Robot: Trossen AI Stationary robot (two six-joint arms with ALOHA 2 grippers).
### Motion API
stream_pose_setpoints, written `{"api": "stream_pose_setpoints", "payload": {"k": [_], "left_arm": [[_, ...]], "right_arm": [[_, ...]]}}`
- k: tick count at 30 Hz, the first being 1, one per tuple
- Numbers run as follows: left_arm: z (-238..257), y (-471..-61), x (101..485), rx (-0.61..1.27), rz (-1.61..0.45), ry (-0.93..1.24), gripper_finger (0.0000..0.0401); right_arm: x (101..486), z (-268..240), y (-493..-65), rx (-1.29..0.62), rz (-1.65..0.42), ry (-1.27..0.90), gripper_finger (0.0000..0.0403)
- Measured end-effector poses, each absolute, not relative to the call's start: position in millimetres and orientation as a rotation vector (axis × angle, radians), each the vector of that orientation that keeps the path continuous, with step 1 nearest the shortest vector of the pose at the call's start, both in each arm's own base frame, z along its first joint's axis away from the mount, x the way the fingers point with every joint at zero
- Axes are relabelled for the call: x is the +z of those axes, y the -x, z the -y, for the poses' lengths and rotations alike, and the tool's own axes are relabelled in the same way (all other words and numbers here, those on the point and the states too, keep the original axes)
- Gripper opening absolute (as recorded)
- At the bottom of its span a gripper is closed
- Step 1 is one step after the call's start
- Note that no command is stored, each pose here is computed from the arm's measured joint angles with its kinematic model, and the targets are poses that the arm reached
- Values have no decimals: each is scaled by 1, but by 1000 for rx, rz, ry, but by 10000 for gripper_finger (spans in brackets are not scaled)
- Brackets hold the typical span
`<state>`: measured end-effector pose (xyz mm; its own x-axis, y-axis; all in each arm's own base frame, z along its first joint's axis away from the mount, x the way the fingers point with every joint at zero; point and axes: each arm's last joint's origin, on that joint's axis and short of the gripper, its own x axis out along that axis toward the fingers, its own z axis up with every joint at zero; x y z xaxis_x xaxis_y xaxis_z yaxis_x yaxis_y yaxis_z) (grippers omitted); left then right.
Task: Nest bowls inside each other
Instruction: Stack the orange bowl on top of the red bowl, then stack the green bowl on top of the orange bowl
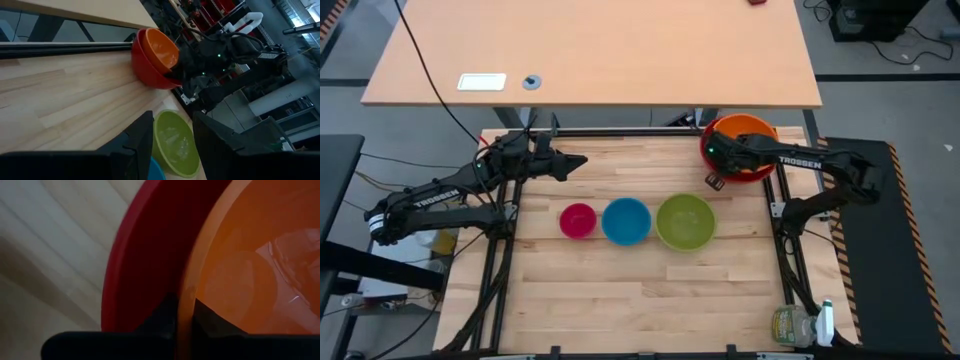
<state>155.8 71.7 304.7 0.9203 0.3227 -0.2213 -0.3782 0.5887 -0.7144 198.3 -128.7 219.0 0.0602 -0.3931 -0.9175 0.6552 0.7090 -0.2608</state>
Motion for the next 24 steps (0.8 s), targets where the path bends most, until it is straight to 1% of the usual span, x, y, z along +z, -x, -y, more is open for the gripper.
{"api": "stream_pose_setpoints", "payload": {"k": [3, 6, 15, 19, 24], "left_arm": [[-72, -156, 305, 408, -70, 849, 142], [-72, -156, 305, 409, -70, 852, 142], [-72, -156, 305, 409, -70, 852, 142], [-72, -156, 305, 409, -70, 851, 142], [-72, -156, 305, 408, -71, 848, 142]], "right_arm": [[220, 131, -199, -803, -1257, -263, 27], [220, 133, -198, -802, -1247, -295, 43], [220, 134, -195, -752, -1251, -382, 145], [233, 134, -196, -752, -1265, -395, 167], [264, 134, -199, -744, -1265, -387, 175]]}}
